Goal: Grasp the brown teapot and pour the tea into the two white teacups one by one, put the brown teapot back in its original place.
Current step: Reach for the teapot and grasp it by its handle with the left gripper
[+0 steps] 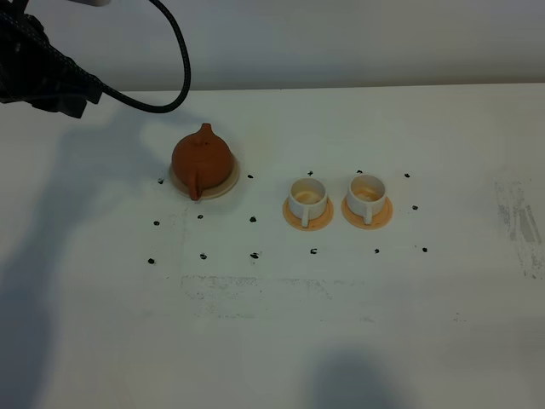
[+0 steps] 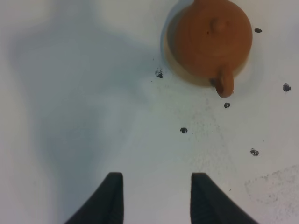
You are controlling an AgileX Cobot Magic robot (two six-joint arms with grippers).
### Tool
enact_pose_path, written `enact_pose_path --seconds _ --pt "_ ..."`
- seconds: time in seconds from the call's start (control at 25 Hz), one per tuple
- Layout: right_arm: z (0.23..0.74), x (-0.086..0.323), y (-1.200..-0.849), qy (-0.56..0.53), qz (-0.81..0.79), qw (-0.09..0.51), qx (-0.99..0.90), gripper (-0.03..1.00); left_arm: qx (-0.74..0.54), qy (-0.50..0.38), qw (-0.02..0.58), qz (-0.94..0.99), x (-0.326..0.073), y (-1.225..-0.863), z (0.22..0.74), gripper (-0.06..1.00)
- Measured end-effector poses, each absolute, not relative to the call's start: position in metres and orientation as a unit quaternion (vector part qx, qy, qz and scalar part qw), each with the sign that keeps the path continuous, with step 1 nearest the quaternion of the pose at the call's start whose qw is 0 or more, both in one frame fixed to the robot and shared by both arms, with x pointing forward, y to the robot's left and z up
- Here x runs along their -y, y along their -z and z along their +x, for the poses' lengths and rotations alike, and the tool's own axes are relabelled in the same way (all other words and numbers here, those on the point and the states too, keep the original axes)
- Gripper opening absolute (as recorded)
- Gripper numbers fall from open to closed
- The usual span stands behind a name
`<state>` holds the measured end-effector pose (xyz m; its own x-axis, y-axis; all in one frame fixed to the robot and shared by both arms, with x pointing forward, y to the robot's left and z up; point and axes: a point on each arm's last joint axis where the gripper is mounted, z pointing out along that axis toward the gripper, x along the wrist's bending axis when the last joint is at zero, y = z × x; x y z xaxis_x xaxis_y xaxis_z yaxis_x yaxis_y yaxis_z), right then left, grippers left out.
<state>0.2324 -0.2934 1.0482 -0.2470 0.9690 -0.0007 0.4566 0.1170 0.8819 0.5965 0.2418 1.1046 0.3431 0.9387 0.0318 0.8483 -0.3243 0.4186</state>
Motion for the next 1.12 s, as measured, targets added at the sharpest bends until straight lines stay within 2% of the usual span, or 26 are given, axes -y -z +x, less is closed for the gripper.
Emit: enact_pose_path --seconds 0.32,0.96,1.12 --pt "0.234 0.291 -1.048 -0.372 0.597 0.356 -0.615 0.48 -0.561 -0.119 0.180 0.799 -0.238 -1.105 0.595 0.32" --pt "0.234 0.291 -1.048 -0.372 0.598 0.356 -0.614 0.47 -0.569 -0.103 0.188 0.794 -0.236 -1.105 0.594 0.32" --pt "0.234 0.291 -1.048 -0.372 0.598 0.356 -0.614 0.47 -0.573 -0.105 0.178 0.793 -0.241 -1.094 0.576 0.32"
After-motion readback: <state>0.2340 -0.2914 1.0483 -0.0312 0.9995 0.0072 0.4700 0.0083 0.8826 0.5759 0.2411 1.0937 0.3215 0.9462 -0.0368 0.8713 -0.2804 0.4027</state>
